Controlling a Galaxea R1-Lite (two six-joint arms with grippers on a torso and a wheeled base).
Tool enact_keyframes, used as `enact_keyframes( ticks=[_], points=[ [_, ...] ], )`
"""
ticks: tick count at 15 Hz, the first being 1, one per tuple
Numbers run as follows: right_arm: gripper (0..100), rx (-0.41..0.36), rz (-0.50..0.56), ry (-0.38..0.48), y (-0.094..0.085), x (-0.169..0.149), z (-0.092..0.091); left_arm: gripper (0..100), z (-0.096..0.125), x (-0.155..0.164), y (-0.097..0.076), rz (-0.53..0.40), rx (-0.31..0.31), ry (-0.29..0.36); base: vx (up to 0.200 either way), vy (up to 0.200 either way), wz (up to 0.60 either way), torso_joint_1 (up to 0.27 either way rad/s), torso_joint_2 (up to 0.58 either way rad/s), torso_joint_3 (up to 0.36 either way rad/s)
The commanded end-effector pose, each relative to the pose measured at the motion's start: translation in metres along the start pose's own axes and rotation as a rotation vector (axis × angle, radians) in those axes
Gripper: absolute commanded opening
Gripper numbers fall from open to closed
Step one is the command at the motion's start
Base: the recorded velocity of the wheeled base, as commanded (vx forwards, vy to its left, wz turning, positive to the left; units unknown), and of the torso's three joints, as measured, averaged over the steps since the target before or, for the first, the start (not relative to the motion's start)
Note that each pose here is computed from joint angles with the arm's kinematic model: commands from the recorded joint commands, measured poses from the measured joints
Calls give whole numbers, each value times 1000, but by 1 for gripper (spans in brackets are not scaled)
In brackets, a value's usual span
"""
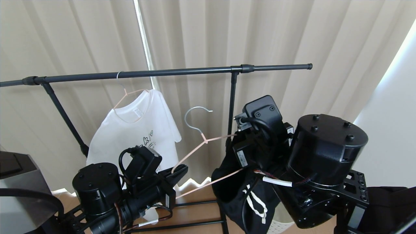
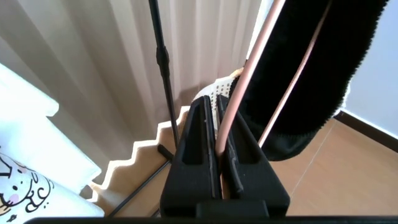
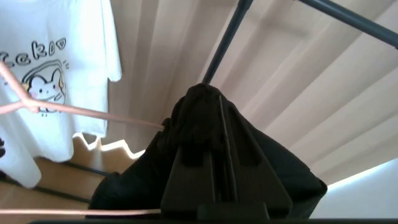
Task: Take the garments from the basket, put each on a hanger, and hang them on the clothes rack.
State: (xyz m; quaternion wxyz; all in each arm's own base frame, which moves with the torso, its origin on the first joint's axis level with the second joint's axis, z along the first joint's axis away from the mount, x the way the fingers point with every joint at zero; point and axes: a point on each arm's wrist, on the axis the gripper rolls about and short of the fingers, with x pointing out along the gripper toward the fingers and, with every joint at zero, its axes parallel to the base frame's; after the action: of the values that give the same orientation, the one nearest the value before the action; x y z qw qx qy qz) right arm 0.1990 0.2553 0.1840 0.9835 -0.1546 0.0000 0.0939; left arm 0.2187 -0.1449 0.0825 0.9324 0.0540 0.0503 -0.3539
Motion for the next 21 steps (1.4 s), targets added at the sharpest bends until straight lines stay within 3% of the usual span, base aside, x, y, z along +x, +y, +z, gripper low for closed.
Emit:
enact_keyframes(
  ticks=[1, 7, 11, 15, 19, 21],
  points=[
    [0, -11, 3, 8, 13, 5, -8, 0, 0, 0, -4, 0, 3, 0, 0, 0, 0, 0, 0, 0],
    [0, 52, 37, -49, 17, -9, 11, 0, -4, 3, -4, 5, 5, 17, 0, 0, 0, 0, 0, 0],
    [0, 99, 17, -90, 4, -12, 28, 0, -9, 5, -4, 23, 4, 37, 0, 0, 0, 0, 0, 0],
    [0, 139, -53, -115, -20, -7, 41, 0, -10, 6, -3, 31, 3, 41, 0, 0, 0, 0, 0, 0],
    [0, 127, -65, -100, -21, -1, 37, 0, -4, 10, 0, 96, 2, 14, 0, 0, 0, 0, 0, 0],
    [0, 103, -58, -75, -12, 6, 27, 0, 0, 13, 1, 107, 0, -5, 0, 0, 0, 0, 0, 0]
  ],
)
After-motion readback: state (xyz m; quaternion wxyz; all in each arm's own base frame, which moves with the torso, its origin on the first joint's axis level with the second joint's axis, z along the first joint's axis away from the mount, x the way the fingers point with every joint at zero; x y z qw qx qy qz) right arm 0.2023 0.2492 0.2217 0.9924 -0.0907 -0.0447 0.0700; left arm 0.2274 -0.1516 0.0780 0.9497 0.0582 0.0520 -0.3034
